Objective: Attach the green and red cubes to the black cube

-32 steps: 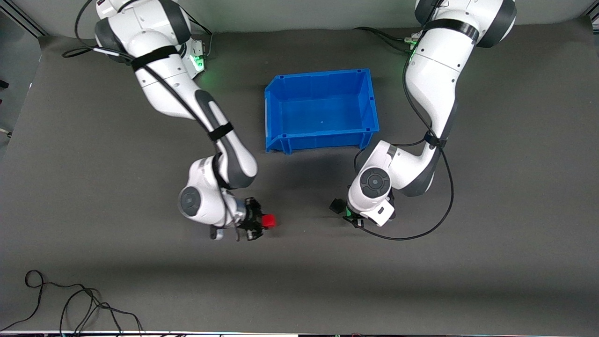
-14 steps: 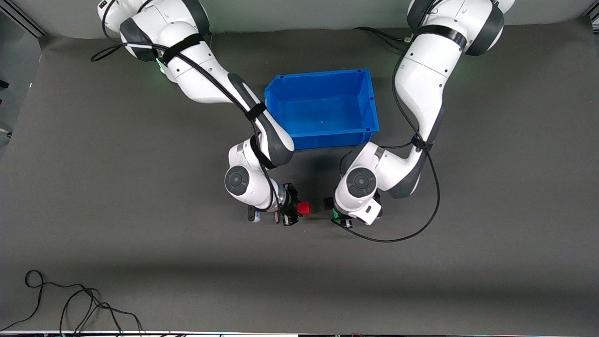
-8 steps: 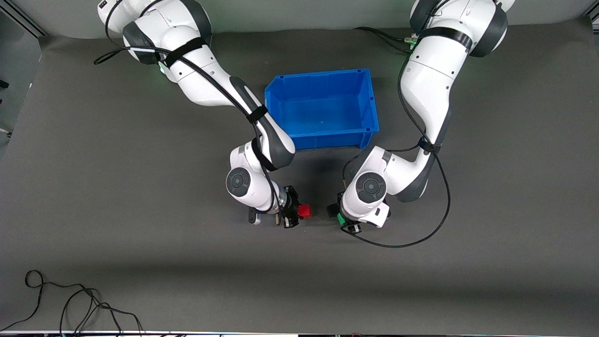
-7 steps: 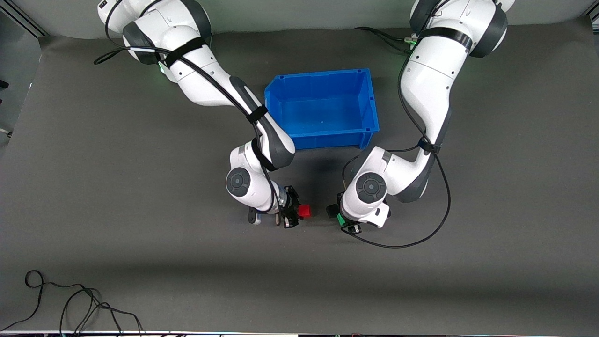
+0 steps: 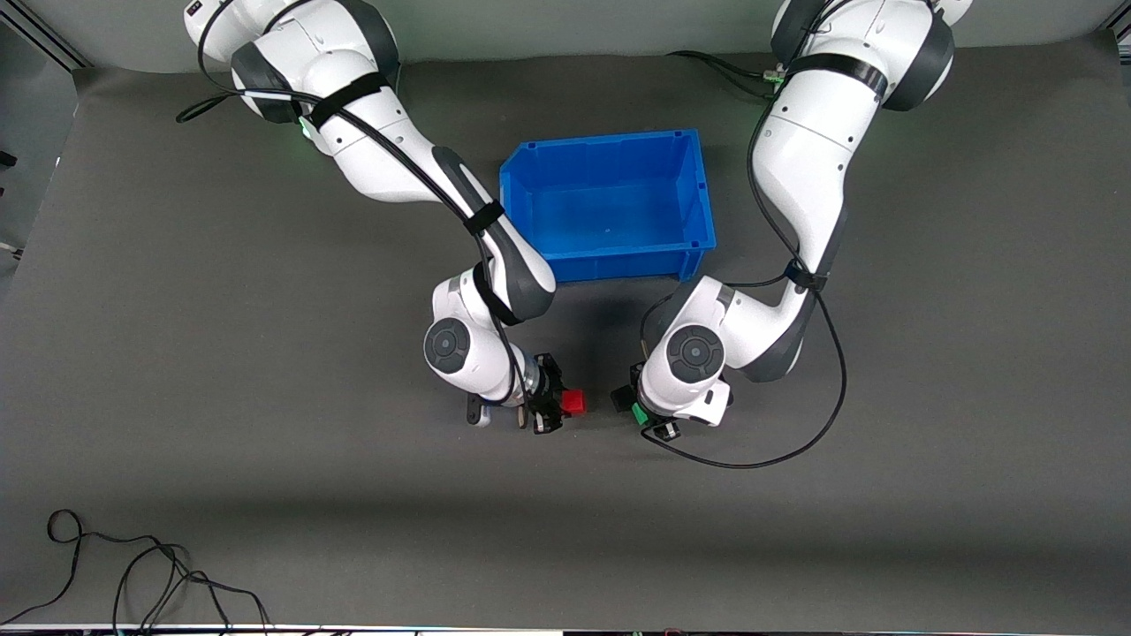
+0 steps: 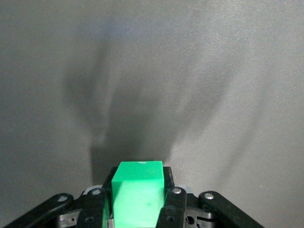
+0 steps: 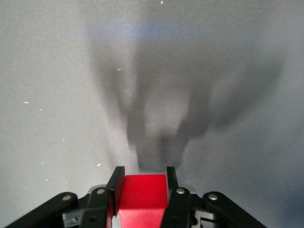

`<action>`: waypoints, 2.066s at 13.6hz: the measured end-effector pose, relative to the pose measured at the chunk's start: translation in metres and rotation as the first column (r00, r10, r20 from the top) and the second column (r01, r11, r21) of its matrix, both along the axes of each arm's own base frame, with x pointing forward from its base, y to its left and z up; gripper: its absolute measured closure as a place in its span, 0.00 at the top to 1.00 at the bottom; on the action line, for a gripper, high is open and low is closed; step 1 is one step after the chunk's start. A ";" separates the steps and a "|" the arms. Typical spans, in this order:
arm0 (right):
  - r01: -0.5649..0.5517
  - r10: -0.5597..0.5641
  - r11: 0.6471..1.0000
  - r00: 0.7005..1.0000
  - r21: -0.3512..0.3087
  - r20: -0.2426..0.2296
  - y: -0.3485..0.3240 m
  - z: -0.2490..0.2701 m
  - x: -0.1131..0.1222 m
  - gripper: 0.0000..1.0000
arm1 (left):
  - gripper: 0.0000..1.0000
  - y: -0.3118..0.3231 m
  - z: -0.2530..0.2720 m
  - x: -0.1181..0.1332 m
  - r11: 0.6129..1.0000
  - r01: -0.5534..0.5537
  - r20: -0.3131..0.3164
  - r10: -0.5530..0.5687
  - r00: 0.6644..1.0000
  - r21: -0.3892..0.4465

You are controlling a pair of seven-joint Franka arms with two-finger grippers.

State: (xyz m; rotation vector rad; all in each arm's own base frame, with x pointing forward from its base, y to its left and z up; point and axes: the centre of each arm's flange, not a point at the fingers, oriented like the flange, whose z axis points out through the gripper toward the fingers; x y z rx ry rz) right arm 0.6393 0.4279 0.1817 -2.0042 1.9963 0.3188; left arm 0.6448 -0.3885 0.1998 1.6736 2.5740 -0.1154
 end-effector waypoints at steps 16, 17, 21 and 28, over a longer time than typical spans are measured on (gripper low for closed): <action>-0.010 0.009 1.000 0.996 0.015 0.091 0.031 -0.018 -0.012 0.40 | 0.40 -0.013 -0.008 -0.006 1.000 -0.001 0.025 0.001 1.000 0.014; 0.002 -0.004 1.000 0.993 0.022 0.118 0.030 -0.017 -0.010 0.40 | 0.40 -0.012 -0.011 -0.009 0.999 0.011 0.009 -0.012 1.000 0.039; 0.036 -0.043 0.998 0.983 0.043 0.181 0.028 -0.020 -0.005 0.40 | 0.40 -0.010 -0.018 -0.012 0.996 0.037 -0.009 -0.037 0.999 0.075; 0.040 -0.049 0.998 0.980 0.051 0.191 0.029 -0.022 -0.004 0.40 | 0.40 -0.013 -0.018 -0.013 0.996 0.060 -0.009 -0.060 0.998 0.070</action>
